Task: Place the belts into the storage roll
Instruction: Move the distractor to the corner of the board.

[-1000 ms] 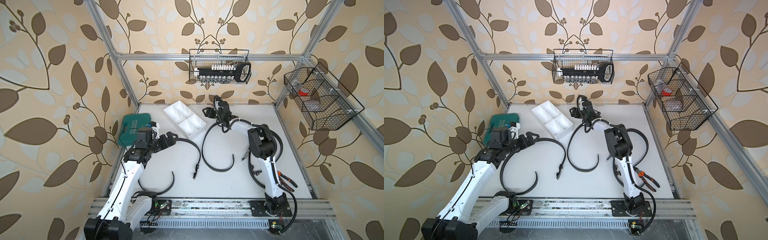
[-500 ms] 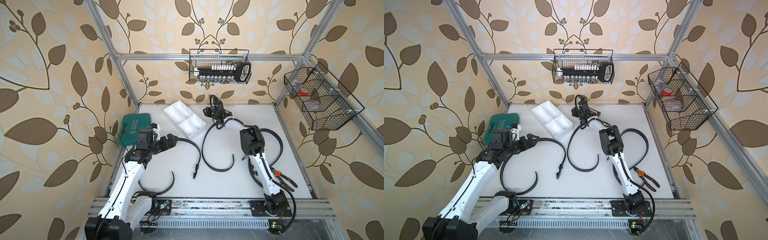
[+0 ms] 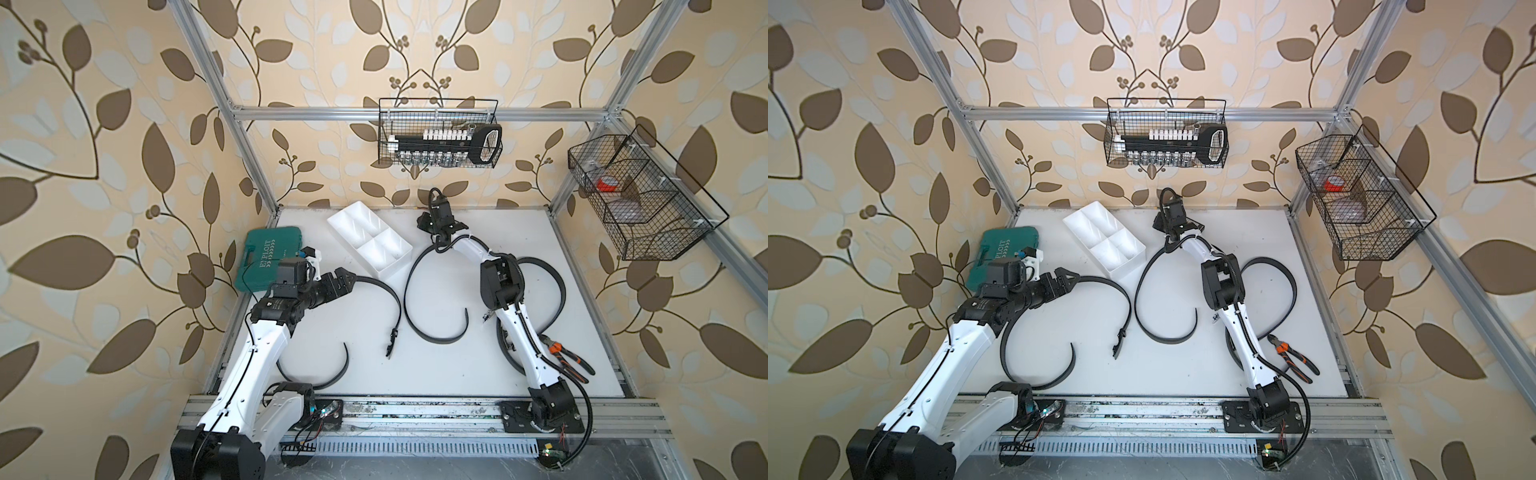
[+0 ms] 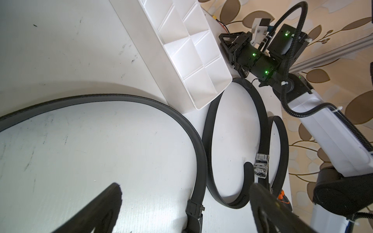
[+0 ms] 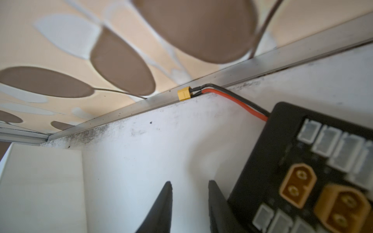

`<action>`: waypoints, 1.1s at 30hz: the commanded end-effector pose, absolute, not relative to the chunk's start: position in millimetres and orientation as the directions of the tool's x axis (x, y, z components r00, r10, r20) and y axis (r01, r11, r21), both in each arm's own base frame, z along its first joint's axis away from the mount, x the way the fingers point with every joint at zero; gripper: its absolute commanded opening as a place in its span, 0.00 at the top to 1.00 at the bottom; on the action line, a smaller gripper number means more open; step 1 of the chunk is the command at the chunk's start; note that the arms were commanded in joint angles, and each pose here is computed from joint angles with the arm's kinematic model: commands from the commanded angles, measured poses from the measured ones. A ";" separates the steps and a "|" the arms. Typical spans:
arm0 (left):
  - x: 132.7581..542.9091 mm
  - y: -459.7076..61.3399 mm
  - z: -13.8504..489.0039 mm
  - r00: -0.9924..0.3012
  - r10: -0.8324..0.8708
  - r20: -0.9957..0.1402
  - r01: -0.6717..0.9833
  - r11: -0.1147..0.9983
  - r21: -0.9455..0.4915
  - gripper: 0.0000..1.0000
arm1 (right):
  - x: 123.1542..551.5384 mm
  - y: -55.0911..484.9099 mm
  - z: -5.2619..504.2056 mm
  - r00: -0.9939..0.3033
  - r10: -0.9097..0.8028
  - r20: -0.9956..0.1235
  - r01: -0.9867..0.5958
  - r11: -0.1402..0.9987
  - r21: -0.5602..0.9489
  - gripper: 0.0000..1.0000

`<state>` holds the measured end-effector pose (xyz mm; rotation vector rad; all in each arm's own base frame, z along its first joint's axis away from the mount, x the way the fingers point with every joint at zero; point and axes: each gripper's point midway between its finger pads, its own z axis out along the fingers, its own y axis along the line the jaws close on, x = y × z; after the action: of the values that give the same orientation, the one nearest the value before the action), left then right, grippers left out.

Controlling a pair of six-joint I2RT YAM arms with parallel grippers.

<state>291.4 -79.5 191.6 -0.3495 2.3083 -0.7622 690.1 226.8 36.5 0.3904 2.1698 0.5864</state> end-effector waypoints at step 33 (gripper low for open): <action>292.0 -76.7 188.3 -0.743 -0.414 -0.527 -0.045 0.815 -0.577 0.01 | 590.6 98.8 128.8 -0.629 0.449 -0.634 0.123 0.863 0.489 0.08</action>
<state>291.2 -78.4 179.5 -0.3712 2.3536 -0.7506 617.2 53.0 88.7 0.5506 2.2143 0.4680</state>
